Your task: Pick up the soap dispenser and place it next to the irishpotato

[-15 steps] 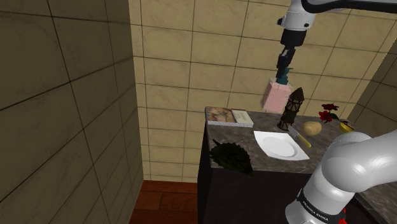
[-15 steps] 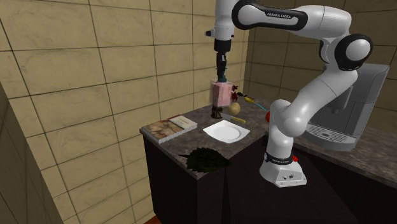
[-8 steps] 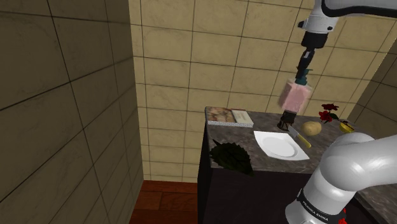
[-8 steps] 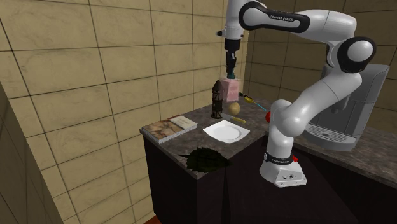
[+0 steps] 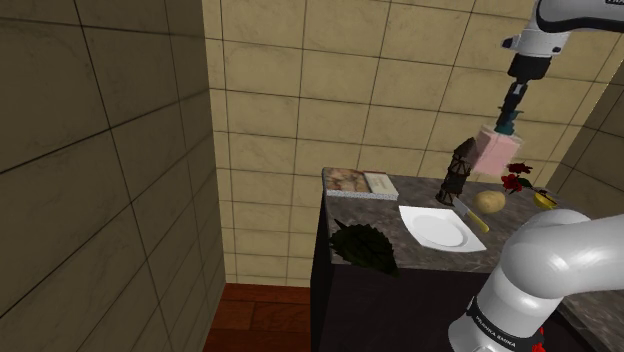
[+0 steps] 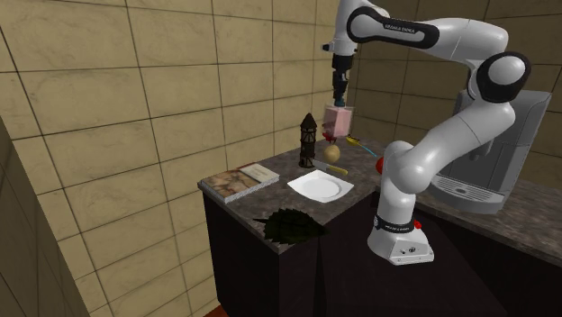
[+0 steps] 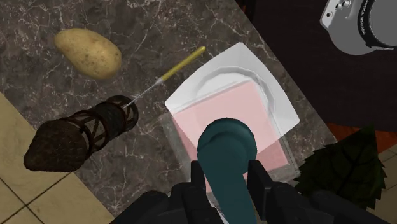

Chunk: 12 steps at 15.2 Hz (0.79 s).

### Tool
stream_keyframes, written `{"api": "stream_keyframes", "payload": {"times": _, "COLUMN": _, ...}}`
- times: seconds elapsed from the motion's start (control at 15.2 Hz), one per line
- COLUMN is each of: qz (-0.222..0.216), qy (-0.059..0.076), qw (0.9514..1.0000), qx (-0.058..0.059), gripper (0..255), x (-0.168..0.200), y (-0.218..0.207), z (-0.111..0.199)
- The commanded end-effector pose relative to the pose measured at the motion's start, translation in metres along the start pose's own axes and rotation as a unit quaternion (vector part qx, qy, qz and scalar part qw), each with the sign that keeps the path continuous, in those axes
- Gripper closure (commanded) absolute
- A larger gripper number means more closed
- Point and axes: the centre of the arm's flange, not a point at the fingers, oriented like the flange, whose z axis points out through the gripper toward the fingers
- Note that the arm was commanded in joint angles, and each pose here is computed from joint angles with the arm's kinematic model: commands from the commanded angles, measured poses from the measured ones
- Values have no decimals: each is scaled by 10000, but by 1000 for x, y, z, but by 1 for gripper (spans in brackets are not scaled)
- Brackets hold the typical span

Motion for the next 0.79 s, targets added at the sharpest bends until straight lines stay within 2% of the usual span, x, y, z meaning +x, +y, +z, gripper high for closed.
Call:
{"api": "stream_keyframes", "payload": {"times": 0.0, "qz": -8, "qy": -1, "qw": 10000, "qx": -2, "gripper": 255, "x": -18, "y": 18, "z": 2}}
{"api": "stream_keyframes", "payload": {"times": 0.73, "qz": -8, "qy": -1, "qw": 10000, "qx": -2, "gripper": 255, "x": -114, "y": 126, "z": 16}}
